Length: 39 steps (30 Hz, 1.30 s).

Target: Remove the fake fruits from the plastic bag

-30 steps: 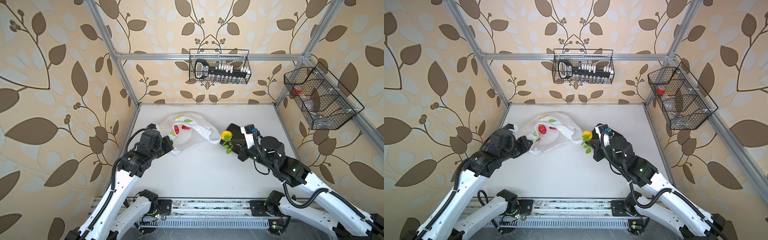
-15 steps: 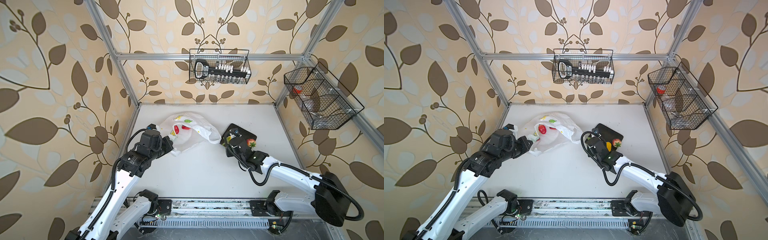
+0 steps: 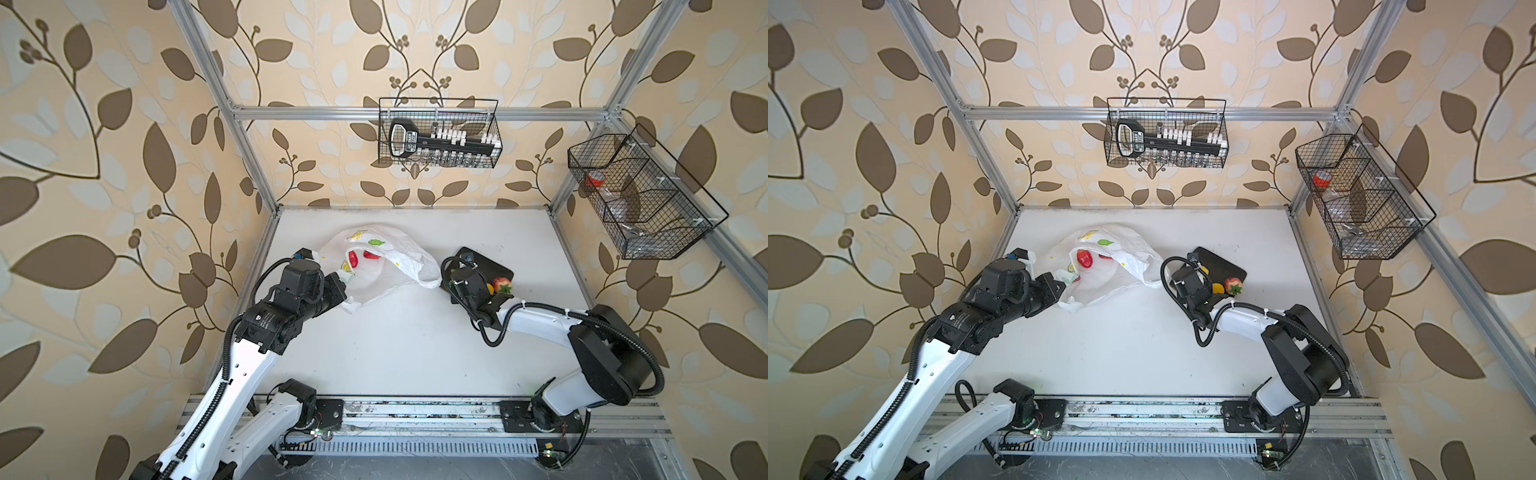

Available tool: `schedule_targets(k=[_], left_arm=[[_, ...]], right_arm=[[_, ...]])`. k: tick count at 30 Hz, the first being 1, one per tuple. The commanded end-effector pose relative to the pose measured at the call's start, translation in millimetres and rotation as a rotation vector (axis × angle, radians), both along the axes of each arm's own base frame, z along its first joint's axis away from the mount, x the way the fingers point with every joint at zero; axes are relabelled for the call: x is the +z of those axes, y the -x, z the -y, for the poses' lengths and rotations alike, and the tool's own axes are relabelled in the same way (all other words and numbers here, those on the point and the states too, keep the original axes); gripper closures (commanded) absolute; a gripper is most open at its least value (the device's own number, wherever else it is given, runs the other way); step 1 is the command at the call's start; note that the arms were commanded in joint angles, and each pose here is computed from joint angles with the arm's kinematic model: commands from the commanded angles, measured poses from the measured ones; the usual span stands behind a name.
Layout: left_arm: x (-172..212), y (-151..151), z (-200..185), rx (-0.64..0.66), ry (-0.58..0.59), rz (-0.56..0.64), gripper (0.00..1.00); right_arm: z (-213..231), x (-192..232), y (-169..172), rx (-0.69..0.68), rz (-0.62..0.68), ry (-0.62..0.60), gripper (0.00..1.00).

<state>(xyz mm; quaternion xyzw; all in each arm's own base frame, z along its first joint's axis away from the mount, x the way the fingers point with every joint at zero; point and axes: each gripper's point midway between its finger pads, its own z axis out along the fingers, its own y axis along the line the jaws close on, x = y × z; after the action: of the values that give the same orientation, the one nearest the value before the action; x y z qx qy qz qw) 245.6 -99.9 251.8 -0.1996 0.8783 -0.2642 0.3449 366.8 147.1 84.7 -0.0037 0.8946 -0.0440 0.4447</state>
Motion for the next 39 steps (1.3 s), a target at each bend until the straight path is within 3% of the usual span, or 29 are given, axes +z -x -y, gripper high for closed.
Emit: schedule_targets(k=[1,5,11,18,21,25,29,34,39], left_arm=[[14.2,1.3,-1.3,0.001,-0.001,0.038,1.0],[13.9,2.3,-2.2,0.005,0.0,0.037,1.0],[13.8,3.2,-3.0,0.008,-0.001,0.036,1.0],[9.9,5.2,-3.1,0.007,0.0,0.025,1.0],[7.7,7.4,-2.7,0.001,-0.001,0.016,1.0],[5.2,10.2,-2.0,-0.009,-0.001,0.008,0.98],[2.4,13.1,-2.4,-0.014,-0.006,-0.004,0.88],[1.4,18.2,-4.5,-0.022,-0.022,-0.015,0.67],[2.5,22.6,-6.7,-0.025,-0.035,-0.023,0.49]], right_arm=[[-4.4,7.6,-9.5,0.002,0.028,-0.009,0.88],[-6.5,16.8,-7.5,0.014,0.035,-0.035,0.65],[-16.8,72.1,-0.4,0.091,0.102,-0.121,0.46],[-57.2,149.3,25.9,0.391,0.19,-0.281,0.4],[-79.4,165.4,44.1,0.553,0.191,-0.345,0.39],[-94.4,162.7,60.5,0.67,0.161,-0.365,0.35],[-106.1,145.6,62.2,0.712,0.121,-0.323,0.3],[-129.5,124.6,52.0,0.749,0.09,-0.233,0.28],[-141.8,99.2,28.0,0.683,0.053,-0.186,0.39]])
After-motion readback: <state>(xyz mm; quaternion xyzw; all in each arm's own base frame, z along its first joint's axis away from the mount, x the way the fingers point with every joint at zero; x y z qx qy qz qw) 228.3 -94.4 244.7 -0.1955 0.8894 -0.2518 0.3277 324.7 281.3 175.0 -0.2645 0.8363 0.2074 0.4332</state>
